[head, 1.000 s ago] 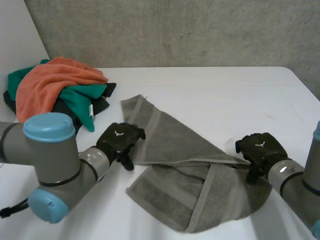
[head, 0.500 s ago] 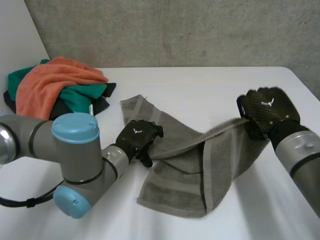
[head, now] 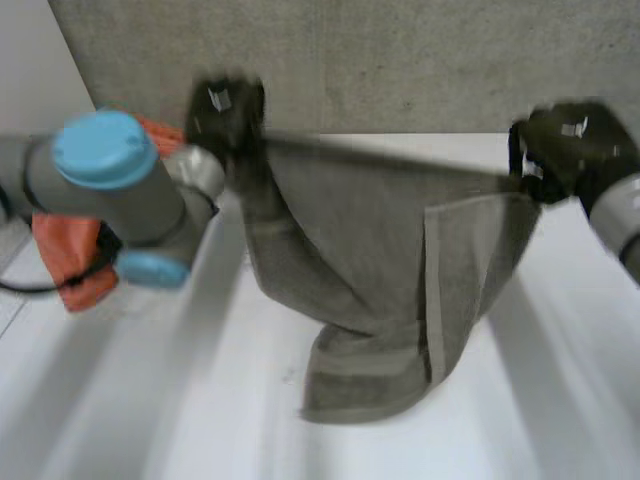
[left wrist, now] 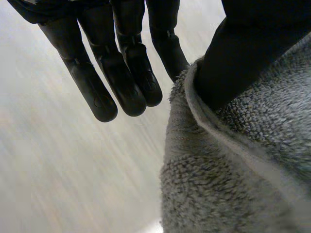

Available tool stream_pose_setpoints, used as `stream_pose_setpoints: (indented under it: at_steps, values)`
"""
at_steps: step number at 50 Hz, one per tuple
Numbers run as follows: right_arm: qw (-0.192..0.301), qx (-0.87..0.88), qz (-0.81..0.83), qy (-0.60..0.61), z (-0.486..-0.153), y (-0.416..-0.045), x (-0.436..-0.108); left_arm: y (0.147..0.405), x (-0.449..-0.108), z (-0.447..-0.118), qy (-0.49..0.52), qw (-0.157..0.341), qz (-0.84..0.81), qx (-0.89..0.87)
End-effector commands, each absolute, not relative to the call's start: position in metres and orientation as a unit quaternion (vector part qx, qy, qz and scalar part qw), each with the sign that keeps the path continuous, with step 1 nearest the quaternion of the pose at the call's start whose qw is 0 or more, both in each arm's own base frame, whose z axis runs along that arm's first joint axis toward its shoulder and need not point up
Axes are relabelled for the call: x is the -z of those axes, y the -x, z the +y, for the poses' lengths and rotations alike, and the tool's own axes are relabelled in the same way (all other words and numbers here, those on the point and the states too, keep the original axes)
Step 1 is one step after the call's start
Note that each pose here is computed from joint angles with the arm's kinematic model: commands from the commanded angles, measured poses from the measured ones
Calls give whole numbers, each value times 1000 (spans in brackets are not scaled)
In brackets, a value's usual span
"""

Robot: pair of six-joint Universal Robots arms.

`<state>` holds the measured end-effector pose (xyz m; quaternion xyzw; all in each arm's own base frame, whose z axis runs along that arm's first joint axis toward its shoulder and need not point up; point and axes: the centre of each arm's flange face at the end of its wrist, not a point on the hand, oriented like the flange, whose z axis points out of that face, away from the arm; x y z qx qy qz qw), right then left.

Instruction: Fold the laundry.

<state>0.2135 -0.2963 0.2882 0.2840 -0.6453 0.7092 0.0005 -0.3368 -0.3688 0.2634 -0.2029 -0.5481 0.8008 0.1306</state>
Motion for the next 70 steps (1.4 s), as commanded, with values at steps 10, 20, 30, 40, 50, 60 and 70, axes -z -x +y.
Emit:
stream_pose_setpoints:
  at_steps: [10,20,30,40,50,60,70]
  values:
    - [18,-892,-407,-195,-323,-248,-393,311,-408,-358,127,127,-314,-932]
    - [2,-753,-608,-252,-307,-240,-313,296,-330,-335,194,126,-464,-855]
    - [-165,-615,-741,-212,-277,-286,-245,283,-350,-264,246,159,-438,-850]
    - [-277,-520,-790,-172,-263,-349,-176,267,-388,-217,242,164,-400,-869]
    - [-290,-494,-798,-187,-264,-397,-116,272,-421,-179,244,195,-375,-873]
    - [-264,-526,-795,-148,-273,-405,-111,267,-446,-154,230,210,-348,-884]
    - [-300,-484,-806,-162,-246,-416,-104,265,-450,-153,215,205,-348,-889]
